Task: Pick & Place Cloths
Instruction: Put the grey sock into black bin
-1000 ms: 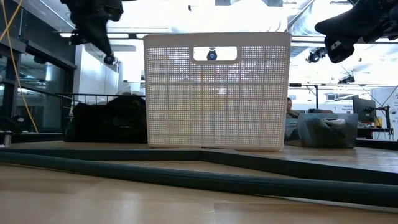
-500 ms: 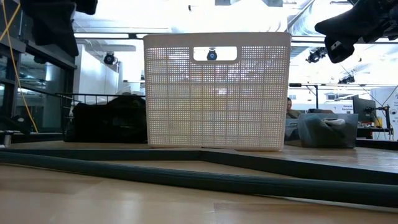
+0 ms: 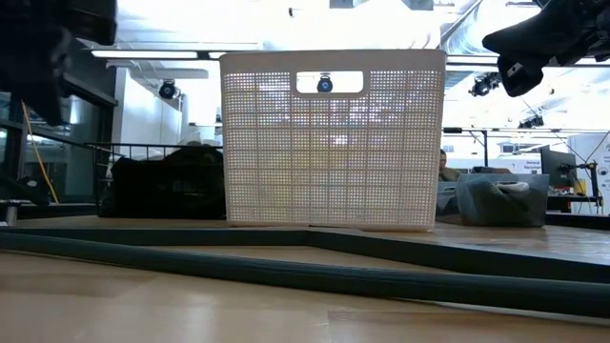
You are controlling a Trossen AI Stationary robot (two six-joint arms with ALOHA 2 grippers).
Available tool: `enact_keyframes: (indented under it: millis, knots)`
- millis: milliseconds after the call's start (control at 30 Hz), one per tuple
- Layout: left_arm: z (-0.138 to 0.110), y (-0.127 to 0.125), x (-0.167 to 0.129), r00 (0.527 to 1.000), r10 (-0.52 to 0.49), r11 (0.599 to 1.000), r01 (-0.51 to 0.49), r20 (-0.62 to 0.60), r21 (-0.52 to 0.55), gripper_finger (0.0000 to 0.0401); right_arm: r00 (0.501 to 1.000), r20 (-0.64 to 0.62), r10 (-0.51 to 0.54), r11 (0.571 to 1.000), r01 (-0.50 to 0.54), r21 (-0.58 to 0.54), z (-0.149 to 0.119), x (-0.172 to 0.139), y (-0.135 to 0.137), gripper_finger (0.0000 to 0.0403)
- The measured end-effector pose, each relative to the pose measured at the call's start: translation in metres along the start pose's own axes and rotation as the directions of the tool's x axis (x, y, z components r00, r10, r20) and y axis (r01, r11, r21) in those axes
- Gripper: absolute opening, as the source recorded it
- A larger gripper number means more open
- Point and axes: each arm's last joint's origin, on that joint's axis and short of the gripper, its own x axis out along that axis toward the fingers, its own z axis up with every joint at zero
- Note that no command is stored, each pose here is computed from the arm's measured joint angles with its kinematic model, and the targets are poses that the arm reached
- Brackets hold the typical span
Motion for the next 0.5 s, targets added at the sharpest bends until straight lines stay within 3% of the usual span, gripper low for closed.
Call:
enact_keyframes:
  millis: [500]
  knots:
    - [-0.056, -0.039, 0.011, 0.978, -0.146, 0.963, 0.176, -0.152, 0.207, 0.0, 1.0, 0.0, 0.0, 1.0, 0.0, 0.0, 0.0, 0.0, 0.0, 0.0002]
